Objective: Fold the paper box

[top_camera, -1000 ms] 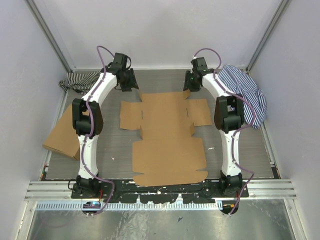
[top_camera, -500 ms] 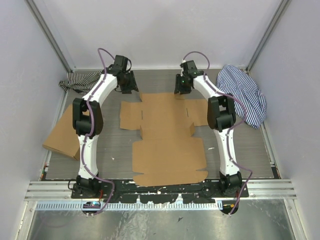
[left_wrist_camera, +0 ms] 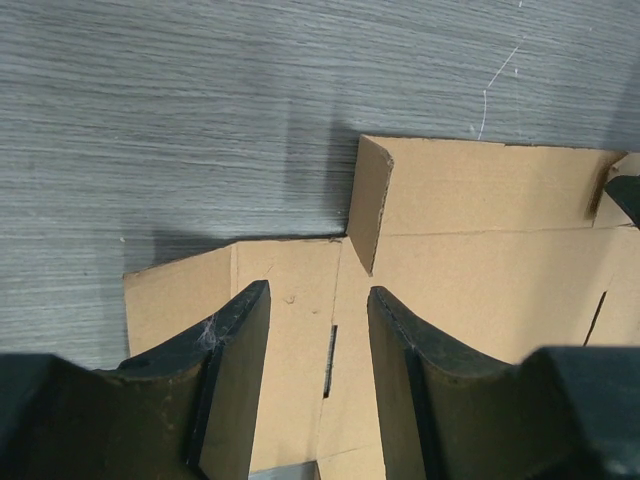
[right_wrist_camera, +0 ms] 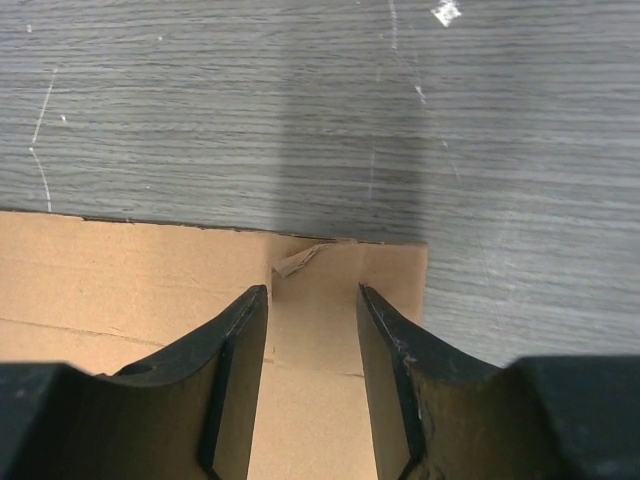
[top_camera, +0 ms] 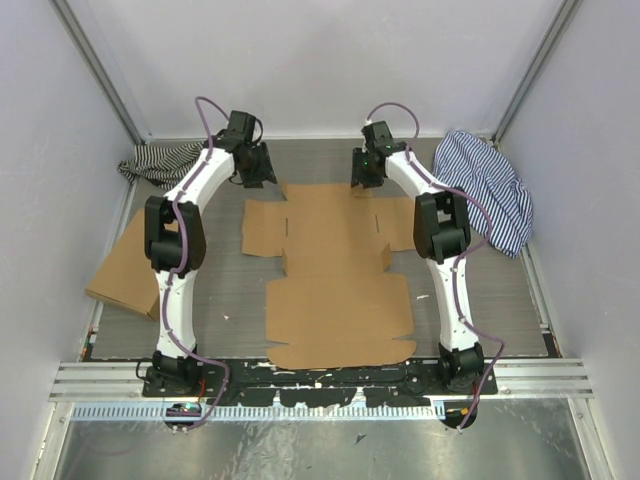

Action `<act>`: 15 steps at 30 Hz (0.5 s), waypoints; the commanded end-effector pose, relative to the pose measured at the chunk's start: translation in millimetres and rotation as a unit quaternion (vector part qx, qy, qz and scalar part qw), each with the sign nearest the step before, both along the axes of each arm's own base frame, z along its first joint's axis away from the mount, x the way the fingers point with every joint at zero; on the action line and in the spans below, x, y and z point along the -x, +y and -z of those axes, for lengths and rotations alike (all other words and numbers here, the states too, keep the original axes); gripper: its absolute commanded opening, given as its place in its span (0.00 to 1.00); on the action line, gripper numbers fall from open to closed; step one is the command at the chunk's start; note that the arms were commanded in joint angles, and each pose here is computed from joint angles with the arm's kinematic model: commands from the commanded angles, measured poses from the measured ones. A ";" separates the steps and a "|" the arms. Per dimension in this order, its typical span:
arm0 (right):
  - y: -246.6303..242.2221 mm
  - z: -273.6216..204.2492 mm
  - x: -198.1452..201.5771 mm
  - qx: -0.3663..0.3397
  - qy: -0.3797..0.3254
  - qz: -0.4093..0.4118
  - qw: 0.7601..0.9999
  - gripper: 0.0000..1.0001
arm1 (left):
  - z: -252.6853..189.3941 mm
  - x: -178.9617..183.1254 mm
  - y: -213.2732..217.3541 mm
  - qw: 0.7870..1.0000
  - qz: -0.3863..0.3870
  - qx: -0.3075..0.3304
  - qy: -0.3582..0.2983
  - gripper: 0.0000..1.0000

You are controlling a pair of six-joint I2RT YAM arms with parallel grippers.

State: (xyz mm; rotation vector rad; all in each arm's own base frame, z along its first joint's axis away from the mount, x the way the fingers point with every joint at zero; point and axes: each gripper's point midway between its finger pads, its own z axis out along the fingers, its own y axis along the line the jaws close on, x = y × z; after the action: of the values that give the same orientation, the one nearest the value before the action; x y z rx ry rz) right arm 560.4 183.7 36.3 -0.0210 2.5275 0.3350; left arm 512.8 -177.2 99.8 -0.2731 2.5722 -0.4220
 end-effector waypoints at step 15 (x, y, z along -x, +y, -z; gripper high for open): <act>-35.4 -63.1 -12.3 0.094 -0.058 0.062 0.992 0.32 | -45.0 -1.6 4.0 0.999 -0.001 0.012 -0.047 0.51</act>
State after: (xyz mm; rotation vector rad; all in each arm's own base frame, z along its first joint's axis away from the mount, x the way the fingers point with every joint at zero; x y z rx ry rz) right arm 562.0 149.7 69.5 0.0334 2.4921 0.0776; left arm 511.2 -176.1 116.7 -0.2694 2.5422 -0.4322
